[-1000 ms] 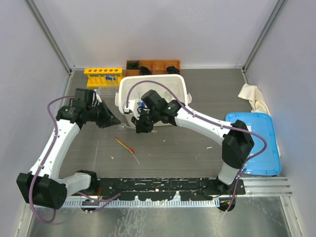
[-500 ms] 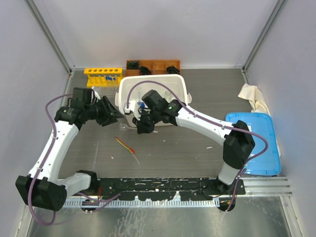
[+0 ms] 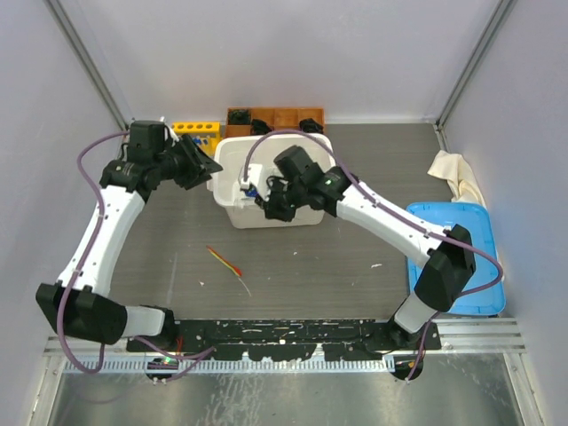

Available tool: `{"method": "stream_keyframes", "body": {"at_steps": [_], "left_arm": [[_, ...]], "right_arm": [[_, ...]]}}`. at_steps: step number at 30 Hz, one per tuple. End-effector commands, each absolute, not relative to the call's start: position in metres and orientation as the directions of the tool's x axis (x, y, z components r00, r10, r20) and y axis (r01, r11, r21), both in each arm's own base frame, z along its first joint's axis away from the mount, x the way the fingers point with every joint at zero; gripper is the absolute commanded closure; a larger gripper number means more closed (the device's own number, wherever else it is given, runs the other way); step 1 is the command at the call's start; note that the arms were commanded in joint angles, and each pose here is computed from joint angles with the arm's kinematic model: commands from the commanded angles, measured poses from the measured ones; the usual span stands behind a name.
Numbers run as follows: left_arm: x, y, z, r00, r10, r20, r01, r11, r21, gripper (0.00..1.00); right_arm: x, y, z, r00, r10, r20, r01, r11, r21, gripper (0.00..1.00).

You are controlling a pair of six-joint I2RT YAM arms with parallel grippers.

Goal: Organize the chemistry lab equipment
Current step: Pick up the chemistry item at the center of the board, then place the chemistry item in the storage box.

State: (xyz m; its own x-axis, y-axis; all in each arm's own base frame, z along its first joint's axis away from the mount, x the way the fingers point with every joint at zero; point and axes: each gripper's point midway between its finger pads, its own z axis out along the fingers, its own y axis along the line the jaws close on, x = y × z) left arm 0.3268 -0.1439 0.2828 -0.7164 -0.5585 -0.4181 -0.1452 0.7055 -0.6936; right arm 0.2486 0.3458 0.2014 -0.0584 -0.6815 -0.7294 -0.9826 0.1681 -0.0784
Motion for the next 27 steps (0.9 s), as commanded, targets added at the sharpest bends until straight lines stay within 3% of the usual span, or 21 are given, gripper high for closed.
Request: {"method": "stream_keyframes", "body": {"at_steps": [1, 7, 12, 27], "left_arm": [[0.354, -0.147, 0.290, -0.702, -0.542, -0.463, -0.110, 0.724, -0.681, 0.56], [0.367, -0.148, 0.279, -0.720, -0.523, -0.456, -0.119, 0.740, -0.662, 0.56], [0.371, -0.148, 0.272, -0.728, -0.521, -0.445, -0.131, 0.743, -0.656, 0.57], [0.375, -0.117, 0.305, -0.660, -0.549, -0.513, -0.108, 0.745, -0.658, 0.57]], "right_arm": [[0.308, 0.324, 0.264, -0.006, -0.612, -0.791, -0.920, 0.314, -0.235, 0.99], [0.363, 0.316, 0.291, 0.002, -0.576, -0.818, -0.874, 0.397, -0.281, 0.99], [0.393, 0.325, 0.284, 0.018, -0.579, -0.815, -0.885, 0.370, -0.283, 0.99], [0.391, 0.337, 0.189, -0.071, -0.663, -0.745, -0.955, 0.262, -0.141, 0.99]]}}
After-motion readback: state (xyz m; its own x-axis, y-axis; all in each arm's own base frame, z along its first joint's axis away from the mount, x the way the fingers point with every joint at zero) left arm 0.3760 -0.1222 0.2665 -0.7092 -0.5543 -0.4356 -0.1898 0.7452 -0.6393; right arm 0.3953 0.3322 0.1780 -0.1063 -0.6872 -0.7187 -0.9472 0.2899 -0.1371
